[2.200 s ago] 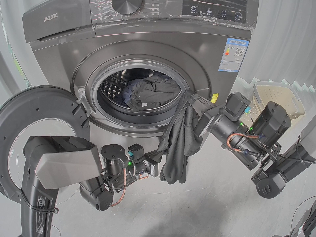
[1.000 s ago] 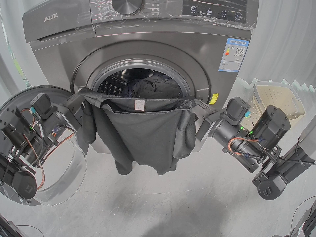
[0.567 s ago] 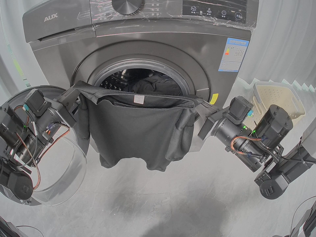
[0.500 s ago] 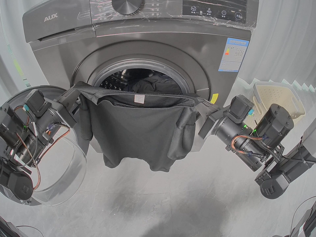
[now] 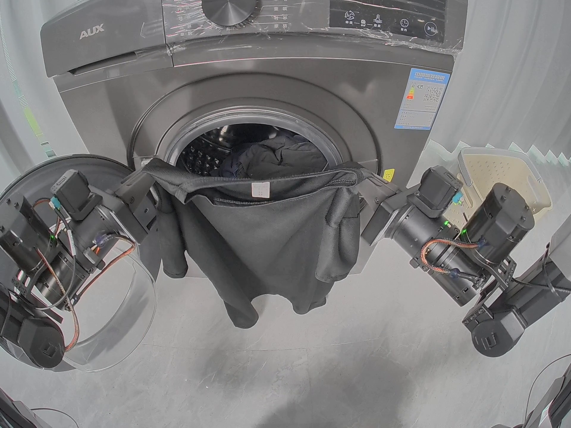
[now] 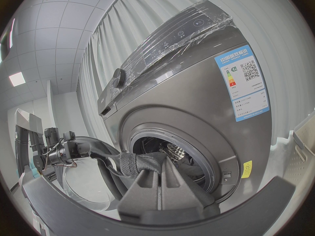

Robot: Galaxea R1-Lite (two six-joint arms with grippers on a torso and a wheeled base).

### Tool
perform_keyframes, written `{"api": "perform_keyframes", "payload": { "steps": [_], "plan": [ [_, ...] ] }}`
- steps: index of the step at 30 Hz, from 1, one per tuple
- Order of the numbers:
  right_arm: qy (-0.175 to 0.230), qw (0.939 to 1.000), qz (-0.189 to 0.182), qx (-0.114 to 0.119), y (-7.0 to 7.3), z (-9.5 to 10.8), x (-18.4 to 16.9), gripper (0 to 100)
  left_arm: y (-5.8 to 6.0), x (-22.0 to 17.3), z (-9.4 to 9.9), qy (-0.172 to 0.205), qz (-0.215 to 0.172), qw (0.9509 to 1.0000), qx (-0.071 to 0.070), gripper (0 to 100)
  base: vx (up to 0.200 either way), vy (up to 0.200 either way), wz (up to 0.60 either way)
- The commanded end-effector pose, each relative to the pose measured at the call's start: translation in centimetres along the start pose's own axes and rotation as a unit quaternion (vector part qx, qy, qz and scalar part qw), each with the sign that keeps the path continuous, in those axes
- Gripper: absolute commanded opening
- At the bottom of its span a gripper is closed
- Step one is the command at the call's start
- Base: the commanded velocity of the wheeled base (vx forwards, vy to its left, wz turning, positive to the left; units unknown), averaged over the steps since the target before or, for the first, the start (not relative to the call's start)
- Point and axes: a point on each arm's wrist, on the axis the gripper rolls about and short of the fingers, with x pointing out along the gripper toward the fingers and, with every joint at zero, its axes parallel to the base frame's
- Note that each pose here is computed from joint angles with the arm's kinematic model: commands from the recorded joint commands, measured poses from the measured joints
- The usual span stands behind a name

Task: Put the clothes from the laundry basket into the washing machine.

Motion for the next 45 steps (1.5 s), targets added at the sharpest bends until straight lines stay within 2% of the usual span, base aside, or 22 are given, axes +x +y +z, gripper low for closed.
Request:
{"api": "perform_keyframes", "payload": {
  "steps": [1,6,10,14,15,16,19,20,25,27,29,33,37,40,44,45],
  "plan": [
    [-0.003,1.0,-0.002,-0.001,-0.1,0.1,0.0,0,-0.4,0.4,-1.8,0.031,-0.009,0.9994,-0.01,0,0.0,0.0,0.0],
    [0.0,1.0,-0.003,0.0,-0.3,0.0,0.0,0,-0.8,1.1,-3.4,0.054,-0.018,0.9983,-0.011,0,0.0,0.0,0.0],
    [0.012,0.9999,0.005,0.007,0.3,-0.5,-0.3,0,-1.5,2.0,-4.4,0.066,-0.033,0.9972,-0.013,0,0.0,0.0,0.0],
    [0.07,0.9974,0.015,0.013,1.2,-2.7,-2.0,0,-1.7,3.4,-4.7,0.056,-0.04,0.9976,-0.006,0,0.0,0.0,0.0],
    [0.07,0.9974,0.015,0.013,1.2,-2.7,-2.0,0,-1.7,3.4,-4.7,0.056,-0.04,0.9976,-0.006,0,0.0,0.0,0.0],
    [0.088,0.9957,0.021,0.016,1.7,-3.9,-2.2,0,-1.7,3.7,-4.5,0.048,-0.043,0.9979,-0.004,0,0.0,0.0,0.0],
    [0.105,0.9936,0.032,0.028,2.7,-5.1,-2.1,0,-2.4,4.0,-4.4,0.043,-0.054,0.9976,-0.007,0,0.0,0.0,0.0],
    [0.111,0.9927,0.036,0.031,3.0,-5.5,-2.1,100,-2.5,4.0,-4.3,0.041,-0.055,0.9976,-0.007,0,0.0,0.0,0.0],
    [0.162,0.9853,0.043,0.033,3.6,-8.6,-2.6,100,-3.0,4.3,-3.4,0.024,-0.06,0.9979,-0.007,0,0.0,0.0,0.0],
    [0.206,0.977,0.044,0.031,3.8,-11.0,-3.4,100,-3.1,4.4,-2.8,0.011,-0.058,0.9983,-0.006,0,0.0,0.0,0.0],
    [0.227,0.9724,0.044,0.03,3.8,-12.5,-3.6,100,-3.4,4.4,-2.4,0.004,-0.062,0.998,-0.008,0,0.0,0.0,0.0],
    [0.261,0.9639,0.048,0.028,4.0,-14.7,-4.1,100,-3.7,4.4,-1.9,-0.006,-0.067,0.9977,-0.008,0,0.0,0.0,0.0],
    [0.281,0.9584,0.045,0.028,3.9,-16.3,-4.3,100,-3.8,4.4,-1.6,-0.01,-0.068,0.9976,-0.007,0,0.0,0.0,0.0],
    [0.283,0.9576,0.044,0.028,3.8,-16.9,-4.2,100,-3.8,4.3,-1.5,-0.012,-0.068,0.9976,-0.008,0,0.0,0.0,0.0],
    [0.241,0.9695,0.036,0.03,3.2,-17.3,-1.4,100,-4.2,4.2,-1.7,-0.008,-0.075,0.9971,-0.01,0,0.0,0.0,0.0],
    [0.241,0.9695,0.036,0.03,3.2,-17.3,-1.4,100,-4.2,4.2,-1.7,-0.008,-0.075,0.9971,-0.01,0,0.0,0.0,0.0]
  ]
}}
